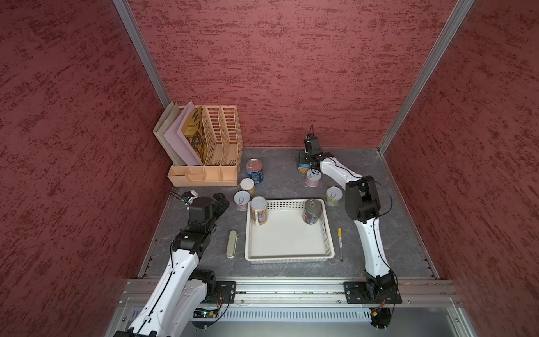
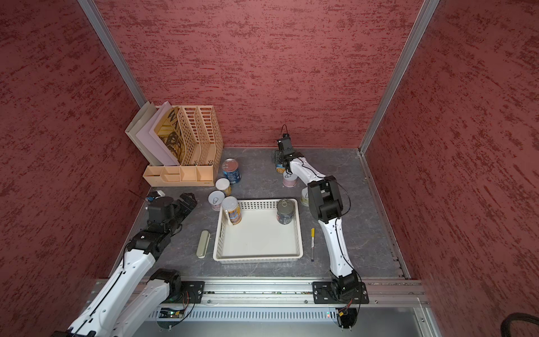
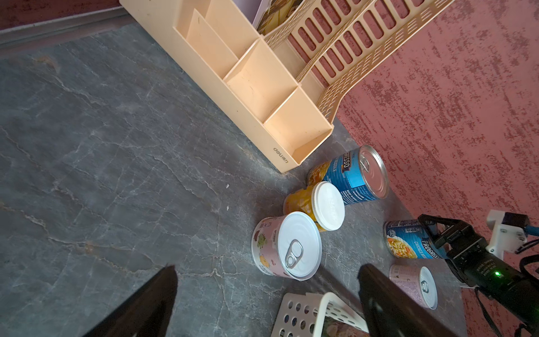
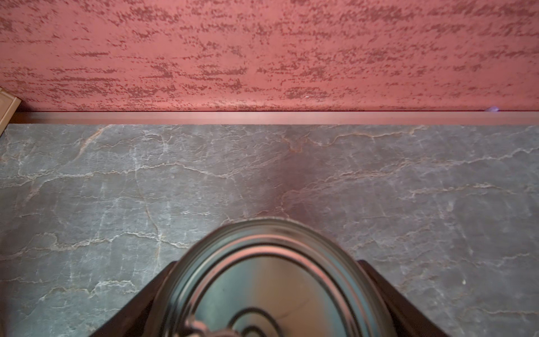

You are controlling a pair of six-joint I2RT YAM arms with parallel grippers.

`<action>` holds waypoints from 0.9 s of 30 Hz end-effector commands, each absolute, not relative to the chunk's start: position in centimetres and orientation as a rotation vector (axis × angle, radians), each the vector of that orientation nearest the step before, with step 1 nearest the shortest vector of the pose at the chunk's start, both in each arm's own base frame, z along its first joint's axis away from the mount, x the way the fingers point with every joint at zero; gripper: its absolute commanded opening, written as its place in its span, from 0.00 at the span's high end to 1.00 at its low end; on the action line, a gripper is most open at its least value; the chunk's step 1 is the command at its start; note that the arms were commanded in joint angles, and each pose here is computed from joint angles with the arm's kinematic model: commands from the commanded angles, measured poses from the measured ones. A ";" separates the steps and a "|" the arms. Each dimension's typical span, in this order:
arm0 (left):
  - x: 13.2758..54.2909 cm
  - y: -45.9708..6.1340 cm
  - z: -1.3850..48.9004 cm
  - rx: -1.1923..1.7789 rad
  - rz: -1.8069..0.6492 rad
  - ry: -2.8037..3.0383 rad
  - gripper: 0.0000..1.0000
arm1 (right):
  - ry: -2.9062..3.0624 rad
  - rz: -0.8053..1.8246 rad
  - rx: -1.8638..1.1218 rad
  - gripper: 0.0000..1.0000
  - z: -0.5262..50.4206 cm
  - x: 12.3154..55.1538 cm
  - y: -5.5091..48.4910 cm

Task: Put the canned food in the basket
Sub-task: Pick up the canned food from the center of the board.

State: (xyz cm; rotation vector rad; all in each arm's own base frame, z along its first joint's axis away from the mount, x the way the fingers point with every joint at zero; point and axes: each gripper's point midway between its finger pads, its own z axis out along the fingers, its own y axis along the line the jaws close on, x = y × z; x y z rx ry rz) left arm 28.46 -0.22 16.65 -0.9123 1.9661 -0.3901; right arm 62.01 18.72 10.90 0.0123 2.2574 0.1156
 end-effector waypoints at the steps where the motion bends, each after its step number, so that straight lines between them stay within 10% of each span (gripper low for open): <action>1: 28.7 -0.2 17.3 -0.939 -0.411 1.976 0.00 | 2.146 0.139 0.027 0.57 16.4 62.2 18.5; 27: 31.7 -3.0 17.9 -0.818 -0.443 2.237 0.00 | 2.016 0.218 0.070 0.66 26.7 55.4 18.1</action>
